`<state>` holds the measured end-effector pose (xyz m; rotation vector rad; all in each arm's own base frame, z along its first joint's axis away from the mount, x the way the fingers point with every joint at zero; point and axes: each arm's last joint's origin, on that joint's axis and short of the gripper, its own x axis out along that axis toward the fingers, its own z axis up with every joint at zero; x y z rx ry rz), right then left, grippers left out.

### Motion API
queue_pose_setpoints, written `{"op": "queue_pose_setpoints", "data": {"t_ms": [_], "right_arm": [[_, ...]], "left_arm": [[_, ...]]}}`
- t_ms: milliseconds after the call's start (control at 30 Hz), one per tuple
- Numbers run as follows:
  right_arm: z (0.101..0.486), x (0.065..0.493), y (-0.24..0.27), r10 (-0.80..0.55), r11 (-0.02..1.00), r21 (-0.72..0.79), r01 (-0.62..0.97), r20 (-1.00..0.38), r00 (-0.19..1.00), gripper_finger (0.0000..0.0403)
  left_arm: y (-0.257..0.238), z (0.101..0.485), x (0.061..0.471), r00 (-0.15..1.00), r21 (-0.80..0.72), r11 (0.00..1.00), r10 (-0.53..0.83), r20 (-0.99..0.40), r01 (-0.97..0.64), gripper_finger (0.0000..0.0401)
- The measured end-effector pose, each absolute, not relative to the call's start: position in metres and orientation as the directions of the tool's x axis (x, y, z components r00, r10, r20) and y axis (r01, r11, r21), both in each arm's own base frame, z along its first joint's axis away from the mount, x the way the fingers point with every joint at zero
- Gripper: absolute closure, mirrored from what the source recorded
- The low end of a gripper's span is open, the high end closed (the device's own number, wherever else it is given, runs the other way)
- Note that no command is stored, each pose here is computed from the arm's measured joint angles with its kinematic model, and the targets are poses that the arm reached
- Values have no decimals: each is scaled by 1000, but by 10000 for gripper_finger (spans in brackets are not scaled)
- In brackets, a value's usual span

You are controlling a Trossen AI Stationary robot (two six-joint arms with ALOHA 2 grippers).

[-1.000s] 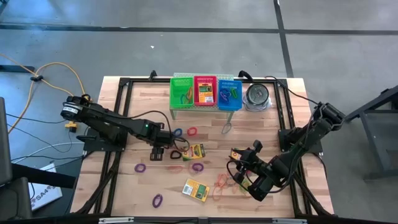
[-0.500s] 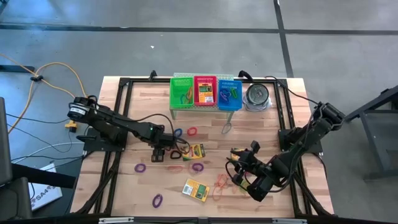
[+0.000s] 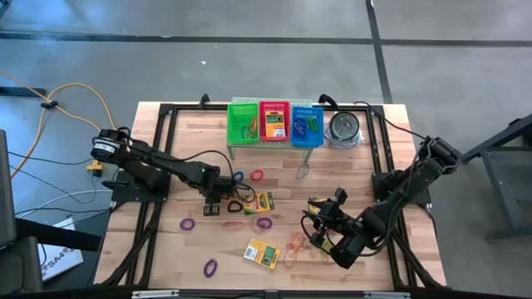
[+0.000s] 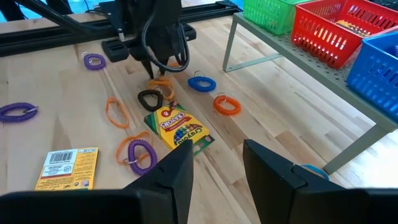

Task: Pick & Place Office Desk Supplies
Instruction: Put the orange rubber band into the green bin on the shelf

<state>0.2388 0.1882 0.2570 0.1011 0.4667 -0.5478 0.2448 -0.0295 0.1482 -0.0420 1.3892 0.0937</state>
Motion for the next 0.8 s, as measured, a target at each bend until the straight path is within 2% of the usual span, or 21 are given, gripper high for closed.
{"op": "queue_pose_setpoints", "data": {"t_ms": [100, 167, 500, 800], "right_arm": [[257, 239, 188, -478, 852, -30, 523, -453, 752, 273], [257, 239, 188, -478, 852, -30, 523, -453, 752, 273], [257, 239, 188, -478, 855, -47, 516, -453, 752, 273], [257, 239, 188, -475, 857, -44, 514, -456, 753, 273]], "left_arm": [[-28, 148, 245, 180, 44, 994, 61, -982, -97, 373], [-27, 148, 245, 182, 65, 993, 82, -980, -98, 393], [-33, 154, 241, 201, 107, 984, 135, -970, -145, 400], [-59, 191, 233, 240, 82, 970, 138, -961, -227, 400]]}}
